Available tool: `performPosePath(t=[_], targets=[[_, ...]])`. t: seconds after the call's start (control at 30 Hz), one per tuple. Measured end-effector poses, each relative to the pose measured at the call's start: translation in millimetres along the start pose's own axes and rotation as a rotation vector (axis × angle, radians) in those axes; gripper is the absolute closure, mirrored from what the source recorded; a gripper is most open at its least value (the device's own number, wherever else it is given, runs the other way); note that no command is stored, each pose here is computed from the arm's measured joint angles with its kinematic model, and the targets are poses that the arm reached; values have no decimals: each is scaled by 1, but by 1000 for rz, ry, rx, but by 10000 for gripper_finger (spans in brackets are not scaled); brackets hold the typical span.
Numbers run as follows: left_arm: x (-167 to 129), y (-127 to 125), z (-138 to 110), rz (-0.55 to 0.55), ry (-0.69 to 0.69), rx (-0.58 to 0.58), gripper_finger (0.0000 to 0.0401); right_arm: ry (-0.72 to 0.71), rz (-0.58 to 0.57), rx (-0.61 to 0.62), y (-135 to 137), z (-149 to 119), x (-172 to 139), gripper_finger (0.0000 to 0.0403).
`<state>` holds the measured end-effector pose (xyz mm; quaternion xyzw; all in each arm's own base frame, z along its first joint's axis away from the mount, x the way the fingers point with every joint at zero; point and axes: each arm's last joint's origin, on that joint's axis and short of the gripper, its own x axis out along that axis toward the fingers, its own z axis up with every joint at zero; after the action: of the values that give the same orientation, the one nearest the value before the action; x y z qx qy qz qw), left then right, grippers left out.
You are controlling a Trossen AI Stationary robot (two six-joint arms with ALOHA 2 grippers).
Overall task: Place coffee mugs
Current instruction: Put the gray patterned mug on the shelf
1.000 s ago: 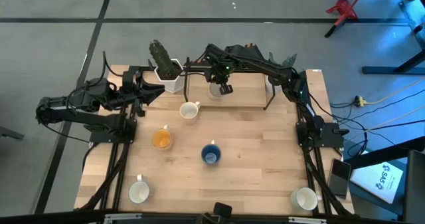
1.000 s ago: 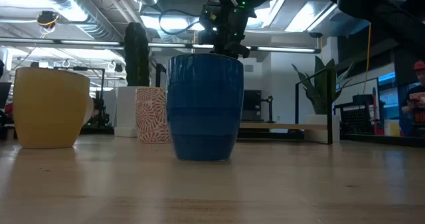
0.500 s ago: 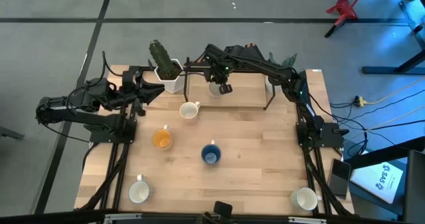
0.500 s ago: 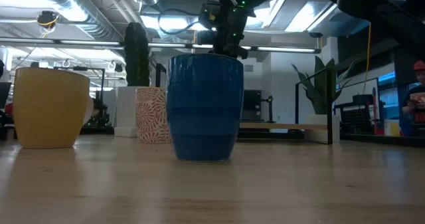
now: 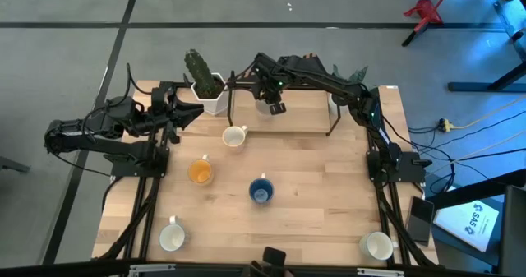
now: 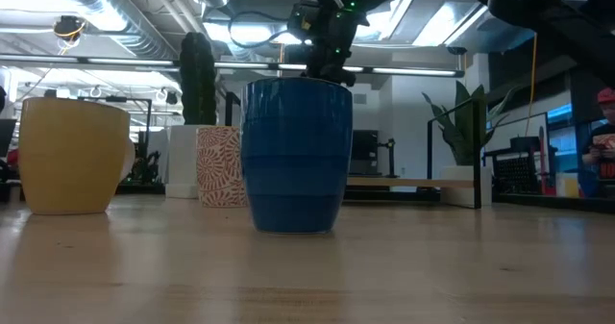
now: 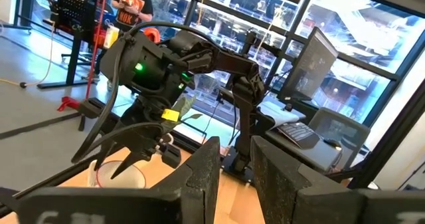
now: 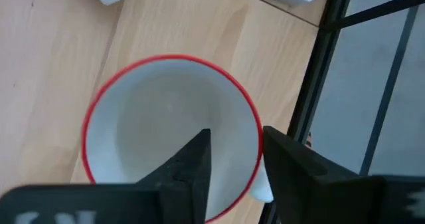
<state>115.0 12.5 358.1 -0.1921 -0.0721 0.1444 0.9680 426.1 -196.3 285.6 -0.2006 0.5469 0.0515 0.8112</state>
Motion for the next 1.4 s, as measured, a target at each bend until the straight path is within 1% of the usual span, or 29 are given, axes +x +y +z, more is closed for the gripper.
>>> performPosePath(t=[0.2, 0.4, 0.47, 0.6, 0.77, 0.87, 0.93, 1.07, 1.1, 1.17, 1.23, 1.3, 1.4], targets=[[0, 0, 0, 1, 2, 1, 321, -21, -34, -7, -3, 3, 0, 263], [0, 1, -2, 9, 21, 6, 321, -15, -87, -17, -5, 5, -4, 260], [0, 1, -2, 9, 21, 6, 321, -39, -114, -23, -8, 8, -16, 260], [0, 1, -2, 10, 20, 6, 321, -100, -172, -19, -9, 12, -54, 260], [0, 1, -2, 11, 18, 6, 321, -138, -170, 21, 1, 6, -93, 263], [-1, 1, -2, 12, 16, 6, 321, -167, -147, 13, 8, 5, -110, 288], [-2, 1, -1, 10, 11, 4, 321, -161, -111, 7, 13, 1, -117, 319], [-6, 1, 2, 2, -9, -2, 321, -159, 1, -19, 22, -5, -124, 388], [-7, 1, 3, -1, -16, -4, 321, -167, 9, -23, 24, -5, -126, 395], [-11, 2, 5, -6, -30, -8, 321, -172, 2, -32, 29, -5, -135, 393], [-15, 2, 7, -8, -48, -13, 321, -139, -15, -37, 36, -8, -149, 397], [-19, 3, 9, 3, -67, -17, 321, -117, -23, -35, 44, -16, -168, 401], [-24, 4, 11, 24, -97, -24, 321, -137, -59, -15, 58, -29, -205, 400]])
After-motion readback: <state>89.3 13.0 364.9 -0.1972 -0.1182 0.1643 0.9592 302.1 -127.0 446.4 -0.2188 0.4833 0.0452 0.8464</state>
